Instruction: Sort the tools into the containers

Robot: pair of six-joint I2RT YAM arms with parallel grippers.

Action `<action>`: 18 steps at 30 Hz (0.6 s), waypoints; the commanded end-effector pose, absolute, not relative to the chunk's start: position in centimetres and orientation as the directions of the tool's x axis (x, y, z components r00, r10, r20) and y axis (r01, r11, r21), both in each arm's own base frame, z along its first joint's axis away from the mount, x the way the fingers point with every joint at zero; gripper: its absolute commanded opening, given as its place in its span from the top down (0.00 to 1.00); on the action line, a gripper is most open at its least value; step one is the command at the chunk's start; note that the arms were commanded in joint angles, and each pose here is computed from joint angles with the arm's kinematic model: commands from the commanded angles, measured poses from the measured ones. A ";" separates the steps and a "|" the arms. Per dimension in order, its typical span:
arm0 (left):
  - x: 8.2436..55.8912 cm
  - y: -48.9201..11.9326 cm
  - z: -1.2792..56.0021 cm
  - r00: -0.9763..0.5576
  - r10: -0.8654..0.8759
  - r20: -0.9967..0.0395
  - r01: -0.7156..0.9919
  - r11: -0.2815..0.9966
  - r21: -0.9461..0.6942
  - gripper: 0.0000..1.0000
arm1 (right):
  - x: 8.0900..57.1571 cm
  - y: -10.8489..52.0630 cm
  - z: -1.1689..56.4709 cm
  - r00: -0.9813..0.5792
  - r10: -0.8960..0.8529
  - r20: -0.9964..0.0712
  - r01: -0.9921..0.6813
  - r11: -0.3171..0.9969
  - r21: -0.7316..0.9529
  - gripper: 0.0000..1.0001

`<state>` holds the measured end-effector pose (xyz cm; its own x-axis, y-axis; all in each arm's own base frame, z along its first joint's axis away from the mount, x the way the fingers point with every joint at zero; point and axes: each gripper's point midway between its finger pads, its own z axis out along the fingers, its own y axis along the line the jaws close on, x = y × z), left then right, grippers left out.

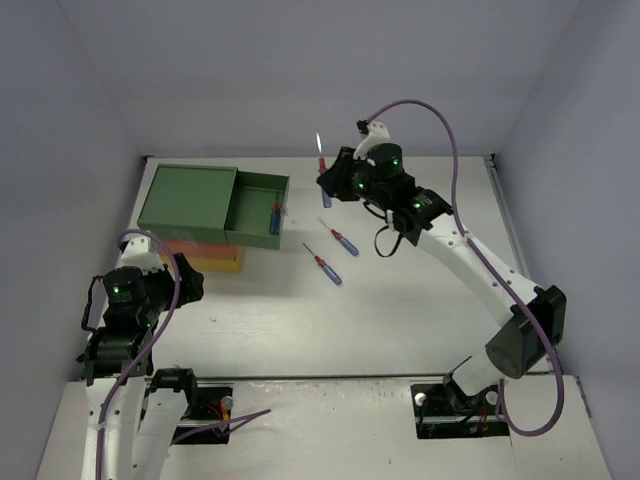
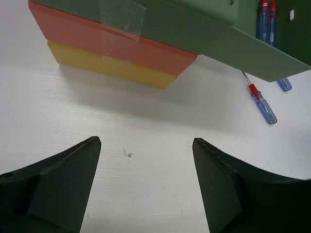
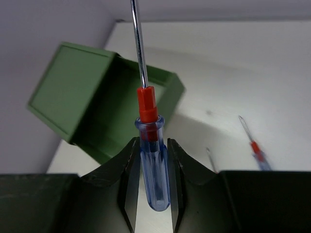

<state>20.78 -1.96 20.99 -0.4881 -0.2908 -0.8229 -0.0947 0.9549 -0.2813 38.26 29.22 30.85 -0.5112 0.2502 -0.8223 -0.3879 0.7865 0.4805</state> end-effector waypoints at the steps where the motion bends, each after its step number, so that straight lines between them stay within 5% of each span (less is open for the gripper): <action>1: 21.9 -1.9 22.6 -0.428 -0.297 -0.854 -0.082 0.953 -0.290 0.26 | 39.2 36.2 34.2 -0.502 0.314 -0.806 -0.478 0.676 0.561 1.00; 11: 21.8 -1.9 22.8 -0.421 -0.298 -0.857 -0.081 0.953 -0.291 0.26 | 40.7 43.1 30.3 -0.553 0.293 -0.780 -0.475 0.658 0.585 0.94; 18: 21.8 -1.9 22.7 -0.425 -0.298 -0.855 -0.082 0.953 -0.292 0.26 | 41.1 43.4 31.2 -0.512 0.273 -0.815 -0.513 0.663 0.545 0.68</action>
